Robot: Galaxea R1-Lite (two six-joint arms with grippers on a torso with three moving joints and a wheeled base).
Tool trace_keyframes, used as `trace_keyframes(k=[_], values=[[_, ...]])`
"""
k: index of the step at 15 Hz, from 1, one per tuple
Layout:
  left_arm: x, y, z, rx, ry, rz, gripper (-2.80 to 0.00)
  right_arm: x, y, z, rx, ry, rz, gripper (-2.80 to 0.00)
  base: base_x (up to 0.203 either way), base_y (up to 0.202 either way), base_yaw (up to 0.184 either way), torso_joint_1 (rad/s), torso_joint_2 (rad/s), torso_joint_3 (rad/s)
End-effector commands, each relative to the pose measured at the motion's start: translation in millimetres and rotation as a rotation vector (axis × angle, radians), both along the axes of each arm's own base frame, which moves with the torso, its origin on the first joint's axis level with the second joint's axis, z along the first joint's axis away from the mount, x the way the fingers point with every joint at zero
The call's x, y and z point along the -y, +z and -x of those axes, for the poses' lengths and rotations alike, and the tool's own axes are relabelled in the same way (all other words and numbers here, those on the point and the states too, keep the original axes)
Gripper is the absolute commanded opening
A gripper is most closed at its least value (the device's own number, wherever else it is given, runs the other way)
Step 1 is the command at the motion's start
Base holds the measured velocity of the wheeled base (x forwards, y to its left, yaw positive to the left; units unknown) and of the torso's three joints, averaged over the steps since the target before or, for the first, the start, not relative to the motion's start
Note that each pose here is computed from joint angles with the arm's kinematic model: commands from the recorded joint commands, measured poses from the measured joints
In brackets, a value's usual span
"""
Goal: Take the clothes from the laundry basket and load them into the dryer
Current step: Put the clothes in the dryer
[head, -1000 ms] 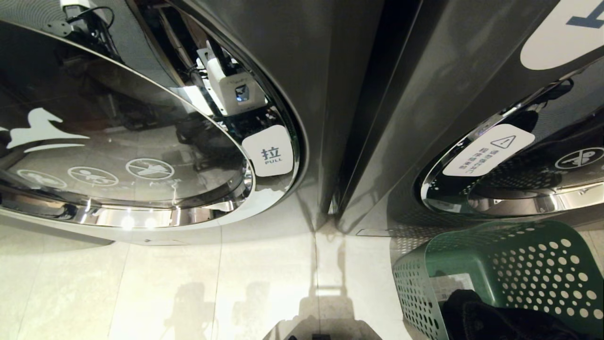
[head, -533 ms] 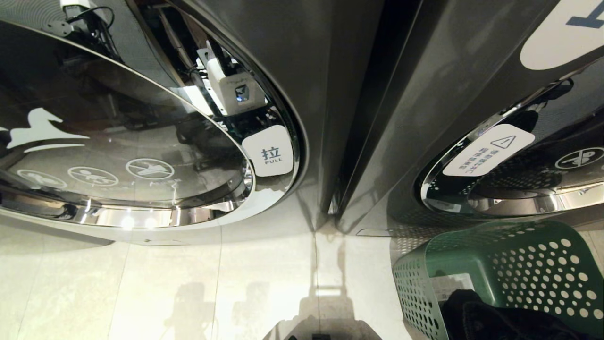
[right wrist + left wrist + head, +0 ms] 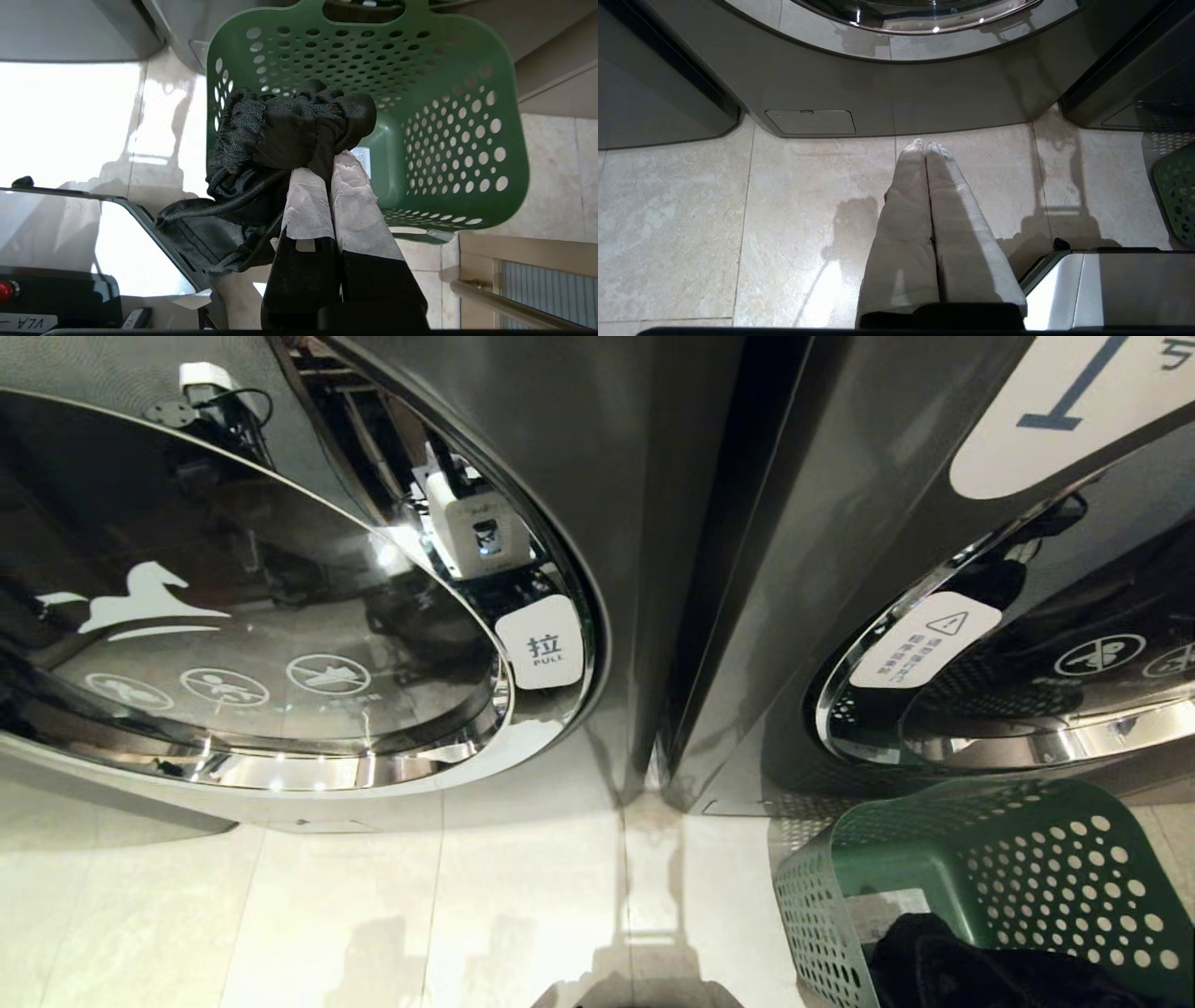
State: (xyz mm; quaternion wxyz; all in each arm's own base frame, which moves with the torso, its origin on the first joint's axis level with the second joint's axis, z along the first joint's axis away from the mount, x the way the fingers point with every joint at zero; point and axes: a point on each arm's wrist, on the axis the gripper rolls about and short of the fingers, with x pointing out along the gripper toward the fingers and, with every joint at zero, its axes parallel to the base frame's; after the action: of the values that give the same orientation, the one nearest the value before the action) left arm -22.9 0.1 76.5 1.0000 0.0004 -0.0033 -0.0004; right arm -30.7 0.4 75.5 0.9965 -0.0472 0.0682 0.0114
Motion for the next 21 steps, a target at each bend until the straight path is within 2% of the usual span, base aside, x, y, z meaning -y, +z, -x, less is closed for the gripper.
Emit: trace_keyframes(k=[1,21], values=[[0.0,0.0,0.0,0.001,0.001,-0.001,-2.8,0.0,-0.1,-0.1,-0.002,0.001,0.001,-2.8,0.0,0.0,0.0,0.006,0.0,0.227],[0.0,0.0,0.0,0.001,0.001,0.001,-2.8,0.0,-0.1,0.0,-0.002,0.001,0.001,-2.8,0.0,0.0,0.0,0.001,0.0,0.201]])
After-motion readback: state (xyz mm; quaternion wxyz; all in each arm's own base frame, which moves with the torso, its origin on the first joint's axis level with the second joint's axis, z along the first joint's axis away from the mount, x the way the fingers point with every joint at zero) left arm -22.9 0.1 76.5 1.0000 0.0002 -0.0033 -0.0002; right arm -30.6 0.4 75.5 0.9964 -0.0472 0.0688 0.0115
